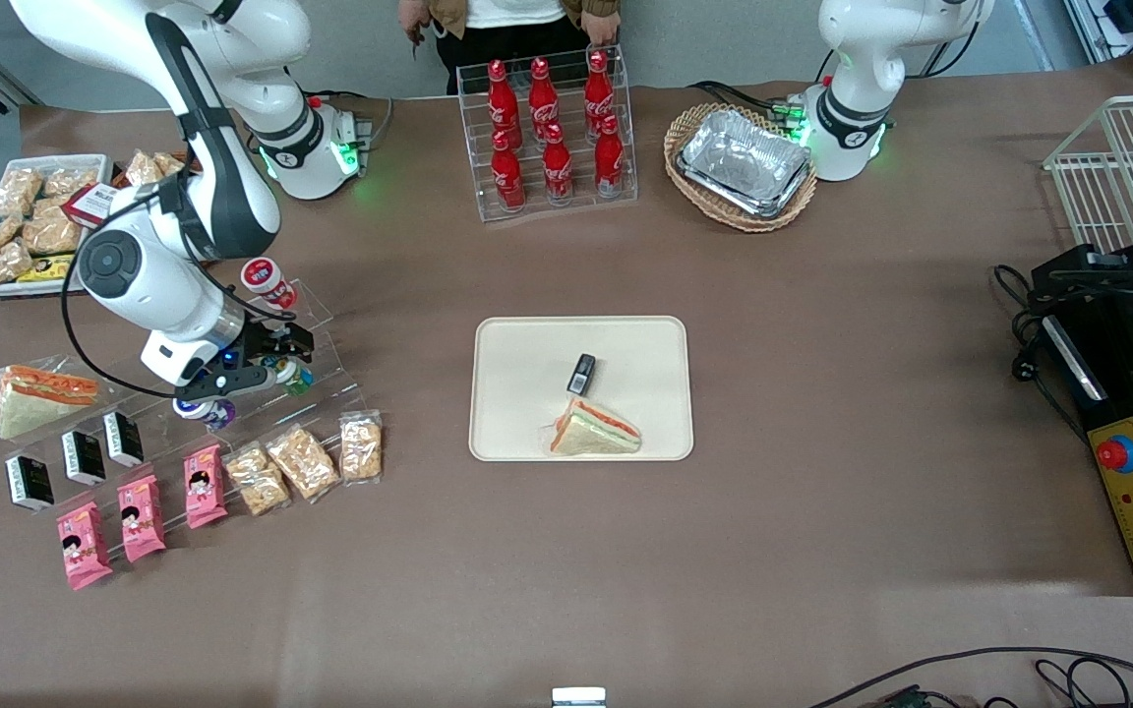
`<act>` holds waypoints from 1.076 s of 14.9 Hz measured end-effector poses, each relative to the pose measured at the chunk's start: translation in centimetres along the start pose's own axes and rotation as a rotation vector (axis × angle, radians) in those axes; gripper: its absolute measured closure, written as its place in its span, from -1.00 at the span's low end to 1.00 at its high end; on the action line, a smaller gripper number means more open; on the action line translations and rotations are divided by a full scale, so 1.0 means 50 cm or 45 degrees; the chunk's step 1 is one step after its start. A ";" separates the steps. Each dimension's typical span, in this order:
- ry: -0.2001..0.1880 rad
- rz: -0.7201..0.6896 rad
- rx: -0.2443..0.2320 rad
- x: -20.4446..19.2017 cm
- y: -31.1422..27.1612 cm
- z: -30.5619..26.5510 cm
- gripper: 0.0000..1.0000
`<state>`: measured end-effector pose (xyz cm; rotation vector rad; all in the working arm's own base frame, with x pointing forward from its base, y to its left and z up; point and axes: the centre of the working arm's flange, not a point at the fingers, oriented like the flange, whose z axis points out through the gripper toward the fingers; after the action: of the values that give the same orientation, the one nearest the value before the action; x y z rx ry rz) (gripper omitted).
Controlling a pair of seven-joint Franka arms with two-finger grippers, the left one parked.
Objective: Place green gum on tray
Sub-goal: 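Lower the right gripper and close it on the green gum bottle, then lift the green gum bottle and carry it toward the cream tray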
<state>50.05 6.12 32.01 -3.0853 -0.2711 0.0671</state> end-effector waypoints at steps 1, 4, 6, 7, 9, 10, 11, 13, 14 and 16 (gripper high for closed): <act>0.002 -0.004 -0.002 0.000 -0.002 0.012 -0.97; -0.003 -0.016 -0.003 -0.002 -0.008 0.024 -0.70; 0.001 -0.034 -0.004 -0.002 -0.009 0.021 -0.23; 0.006 -0.046 -0.004 -0.002 -0.009 0.016 -0.16; 0.018 -0.061 -0.004 0.001 -0.009 -0.001 -0.16; 0.012 -0.065 -0.001 0.003 -0.009 -0.018 -0.16; -0.009 -0.068 0.003 0.008 -0.011 -0.043 -0.16; -0.073 -0.075 0.017 0.018 -0.016 -0.117 -0.16; -0.095 -0.079 0.022 0.025 -0.019 -0.164 -0.16; -0.126 -0.085 0.031 0.033 -0.021 -0.264 -0.16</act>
<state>52.08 6.93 45.15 -3.0503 -0.3737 0.2191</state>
